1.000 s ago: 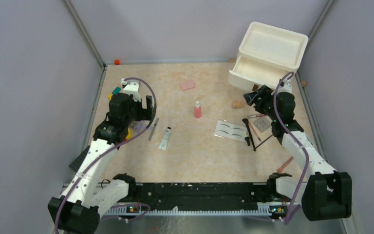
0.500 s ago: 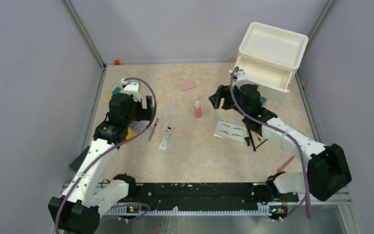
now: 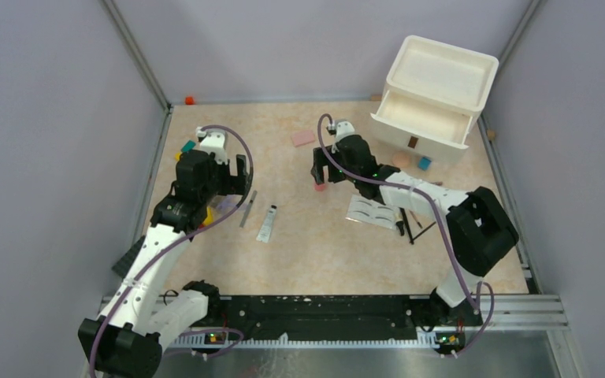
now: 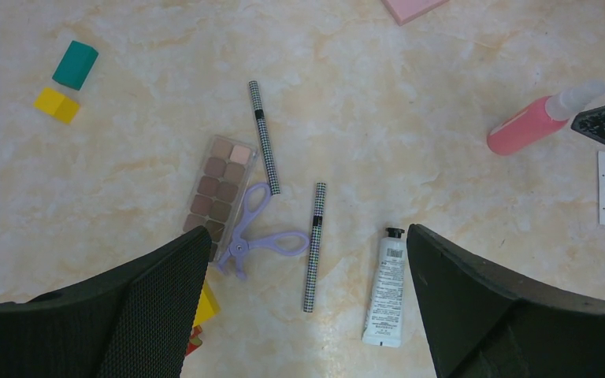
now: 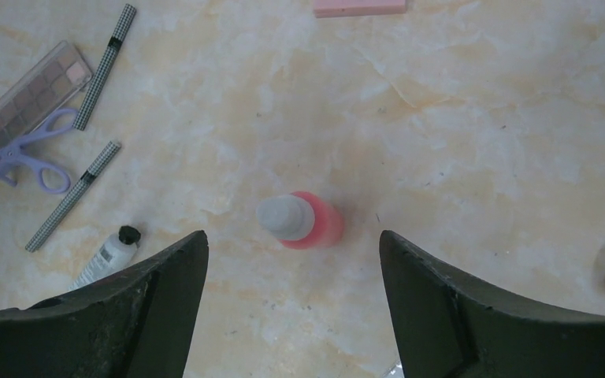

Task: Organize the makeup
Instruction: Pick up the makeup from the center of the board, then place the makeup in the storage box.

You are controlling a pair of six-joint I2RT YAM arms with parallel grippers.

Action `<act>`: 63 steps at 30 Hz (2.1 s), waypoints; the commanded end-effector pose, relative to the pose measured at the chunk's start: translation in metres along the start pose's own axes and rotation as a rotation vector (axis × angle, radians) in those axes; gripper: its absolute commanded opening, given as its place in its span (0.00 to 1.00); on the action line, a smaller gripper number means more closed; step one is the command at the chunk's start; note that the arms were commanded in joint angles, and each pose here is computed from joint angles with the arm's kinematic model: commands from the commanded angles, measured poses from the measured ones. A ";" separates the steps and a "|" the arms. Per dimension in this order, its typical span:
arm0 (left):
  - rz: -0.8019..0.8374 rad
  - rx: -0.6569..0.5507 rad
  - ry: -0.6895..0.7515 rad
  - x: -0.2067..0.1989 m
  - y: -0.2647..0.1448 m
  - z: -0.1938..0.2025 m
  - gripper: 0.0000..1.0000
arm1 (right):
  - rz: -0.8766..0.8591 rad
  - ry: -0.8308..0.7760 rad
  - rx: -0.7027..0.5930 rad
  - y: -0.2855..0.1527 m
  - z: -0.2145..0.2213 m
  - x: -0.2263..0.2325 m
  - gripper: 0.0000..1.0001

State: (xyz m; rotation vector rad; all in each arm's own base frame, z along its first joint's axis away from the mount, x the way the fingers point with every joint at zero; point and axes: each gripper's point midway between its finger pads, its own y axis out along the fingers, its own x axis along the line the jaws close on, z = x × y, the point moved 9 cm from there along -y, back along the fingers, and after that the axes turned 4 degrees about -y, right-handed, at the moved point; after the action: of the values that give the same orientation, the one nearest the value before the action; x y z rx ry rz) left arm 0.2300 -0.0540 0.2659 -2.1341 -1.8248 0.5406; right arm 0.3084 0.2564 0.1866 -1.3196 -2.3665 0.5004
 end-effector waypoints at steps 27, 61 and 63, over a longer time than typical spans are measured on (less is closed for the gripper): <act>0.021 -0.059 0.008 0.000 -0.002 -0.009 0.99 | 0.072 -0.044 -0.177 -0.001 -0.098 0.015 0.03; 0.044 -0.059 0.005 -0.002 -0.002 -0.008 0.99 | 0.539 0.213 -0.449 -0.108 -0.269 -0.298 0.04; 0.044 -0.059 0.005 -0.002 -0.001 -0.009 0.99 | 0.553 0.212 -0.432 -0.105 -0.266 -0.307 0.04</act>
State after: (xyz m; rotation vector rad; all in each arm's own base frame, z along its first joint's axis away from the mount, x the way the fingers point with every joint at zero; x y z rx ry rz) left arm 0.2284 -0.0552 0.2676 -2.1658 -1.7954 0.5349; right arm 0.5096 -0.0204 0.3795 -2.1109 -1.8721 0.1477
